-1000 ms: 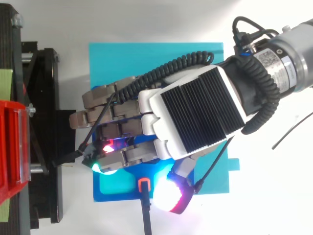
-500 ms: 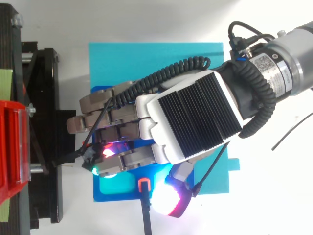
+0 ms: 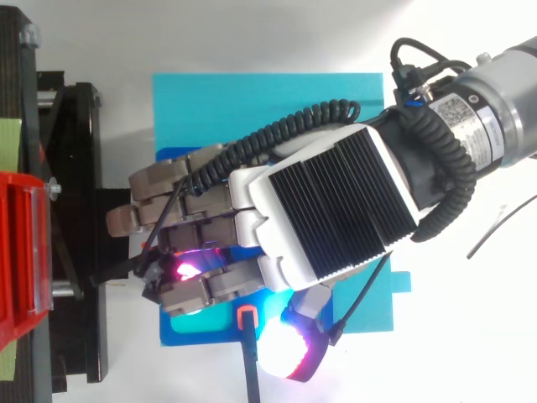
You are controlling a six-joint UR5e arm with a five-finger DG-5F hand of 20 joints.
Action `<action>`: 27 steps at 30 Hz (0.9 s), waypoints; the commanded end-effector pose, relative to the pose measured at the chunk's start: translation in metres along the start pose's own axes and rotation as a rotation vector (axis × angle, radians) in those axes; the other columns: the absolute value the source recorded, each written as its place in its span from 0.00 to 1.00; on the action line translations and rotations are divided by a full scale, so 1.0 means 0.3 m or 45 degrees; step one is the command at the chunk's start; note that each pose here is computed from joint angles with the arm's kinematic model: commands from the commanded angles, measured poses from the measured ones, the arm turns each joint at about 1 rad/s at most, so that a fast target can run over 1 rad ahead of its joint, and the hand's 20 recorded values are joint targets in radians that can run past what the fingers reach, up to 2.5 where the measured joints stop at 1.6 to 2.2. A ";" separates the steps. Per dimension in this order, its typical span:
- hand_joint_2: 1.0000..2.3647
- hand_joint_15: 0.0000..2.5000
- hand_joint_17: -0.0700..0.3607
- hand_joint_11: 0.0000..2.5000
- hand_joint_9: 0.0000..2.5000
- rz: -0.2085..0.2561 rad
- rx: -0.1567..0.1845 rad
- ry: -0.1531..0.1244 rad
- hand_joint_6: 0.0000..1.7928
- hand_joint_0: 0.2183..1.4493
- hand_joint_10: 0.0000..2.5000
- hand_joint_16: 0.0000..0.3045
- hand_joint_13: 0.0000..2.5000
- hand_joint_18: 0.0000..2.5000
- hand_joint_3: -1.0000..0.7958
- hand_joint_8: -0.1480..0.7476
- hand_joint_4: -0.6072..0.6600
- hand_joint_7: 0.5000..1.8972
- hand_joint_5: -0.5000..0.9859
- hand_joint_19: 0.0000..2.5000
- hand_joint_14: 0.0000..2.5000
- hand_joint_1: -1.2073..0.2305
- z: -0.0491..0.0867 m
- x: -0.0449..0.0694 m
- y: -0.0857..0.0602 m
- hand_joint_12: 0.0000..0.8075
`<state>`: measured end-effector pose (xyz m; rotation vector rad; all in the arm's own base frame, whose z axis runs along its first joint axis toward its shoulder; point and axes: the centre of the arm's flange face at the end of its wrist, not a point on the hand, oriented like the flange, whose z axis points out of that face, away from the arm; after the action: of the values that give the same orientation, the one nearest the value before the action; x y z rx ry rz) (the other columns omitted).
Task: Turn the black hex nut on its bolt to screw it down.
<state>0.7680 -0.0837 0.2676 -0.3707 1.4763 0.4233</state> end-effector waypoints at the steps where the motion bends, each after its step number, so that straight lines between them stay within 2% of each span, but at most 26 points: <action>1: 0.00 0.04 0.50 0.14 0.32 -0.004 -0.003 -0.004 0.34 0.14 0.01 0.21 0.19 0.16 0.28 0.52 0.64 0.52 0.32 0.13 0.00 0.59 0.000 -0.011 -0.007 0.48; 3: 0.00 0.04 0.50 0.15 0.33 -0.006 -0.005 -0.006 0.36 0.14 0.01 0.21 0.19 0.16 0.28 0.52 0.63 0.46 0.32 0.13 0.00 0.59 -0.007 -0.012 -0.014 0.48; 8: 0.00 0.04 0.50 0.15 0.33 -0.008 -0.007 -0.003 0.38 0.14 0.01 0.21 0.20 0.16 0.28 0.52 0.64 0.43 0.32 0.13 0.00 0.59 -0.031 -0.012 -0.040 0.48; 17: 0.00 0.04 0.50 0.15 0.34 -0.017 -0.007 -0.012 0.38 0.14 0.01 0.21 0.20 0.16 0.28 0.52 0.64 0.43 0.32 0.13 0.00 0.60 -0.076 -0.020 -0.094 0.48; 27: 0.00 0.04 0.50 0.15 0.34 -0.028 -0.014 -0.022 0.35 0.14 0.01 0.21 0.20 0.16 0.28 0.52 0.65 0.48 0.32 0.13 0.00 0.61 -0.120 -0.025 -0.143 0.49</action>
<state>0.7590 -0.1332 0.2722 -0.3873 1.4548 0.4155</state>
